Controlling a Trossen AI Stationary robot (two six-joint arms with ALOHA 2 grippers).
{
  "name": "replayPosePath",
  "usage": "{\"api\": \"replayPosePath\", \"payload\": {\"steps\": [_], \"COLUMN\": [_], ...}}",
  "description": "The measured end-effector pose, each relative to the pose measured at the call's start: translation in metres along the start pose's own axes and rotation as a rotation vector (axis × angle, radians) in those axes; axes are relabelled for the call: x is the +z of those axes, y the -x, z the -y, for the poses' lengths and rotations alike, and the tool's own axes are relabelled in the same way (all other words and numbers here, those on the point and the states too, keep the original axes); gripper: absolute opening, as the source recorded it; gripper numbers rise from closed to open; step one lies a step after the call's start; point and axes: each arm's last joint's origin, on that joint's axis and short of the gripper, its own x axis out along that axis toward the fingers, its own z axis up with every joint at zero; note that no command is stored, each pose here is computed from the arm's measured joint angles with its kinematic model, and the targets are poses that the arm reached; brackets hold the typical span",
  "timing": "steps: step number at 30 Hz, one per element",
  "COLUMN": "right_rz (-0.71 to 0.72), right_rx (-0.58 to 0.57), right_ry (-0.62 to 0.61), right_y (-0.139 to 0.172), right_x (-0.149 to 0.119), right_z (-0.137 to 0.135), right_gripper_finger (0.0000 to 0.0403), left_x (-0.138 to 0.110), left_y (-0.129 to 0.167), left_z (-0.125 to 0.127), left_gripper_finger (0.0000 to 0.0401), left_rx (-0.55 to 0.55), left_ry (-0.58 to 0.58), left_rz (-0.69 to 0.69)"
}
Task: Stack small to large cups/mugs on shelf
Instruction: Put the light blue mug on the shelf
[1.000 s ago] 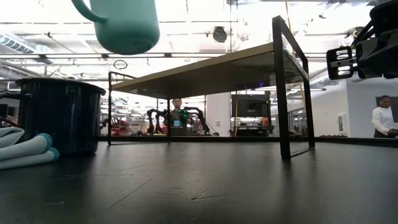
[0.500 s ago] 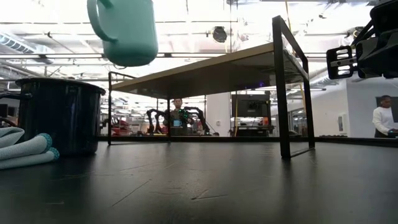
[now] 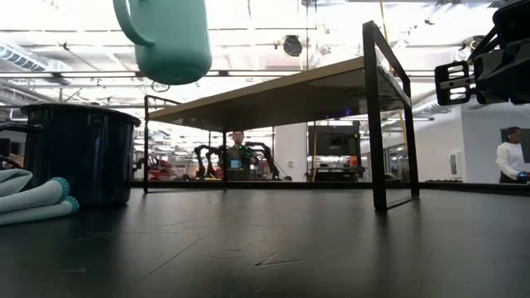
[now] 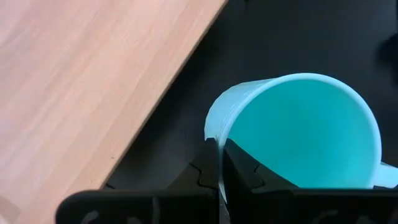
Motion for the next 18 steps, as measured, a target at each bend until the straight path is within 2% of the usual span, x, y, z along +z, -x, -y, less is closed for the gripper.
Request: {"api": "replayPosePath", "payload": {"steps": [4,10,18], "right_rz": [0.000,0.000,0.000], "right_rx": [0.000,0.000,0.000], "right_ry": [0.001,0.002,0.002], "right_y": [0.000,0.000,0.000], "right_x": [0.000,0.000,0.000], "right_z": [0.000,0.000,0.000], "right_gripper_finger": [0.0000,0.0000,0.0000], "left_x": [0.000,0.006,0.008], "left_y": [0.005,0.024,0.052], "left_z": [0.001,0.005,0.004], "left_gripper_finger": [0.0003,0.0003,0.0003], "left_rx": [-0.001,-0.001,0.097], "left_ry": [0.020,0.009,0.019], "left_rz": [-0.008,0.049,0.095]}}
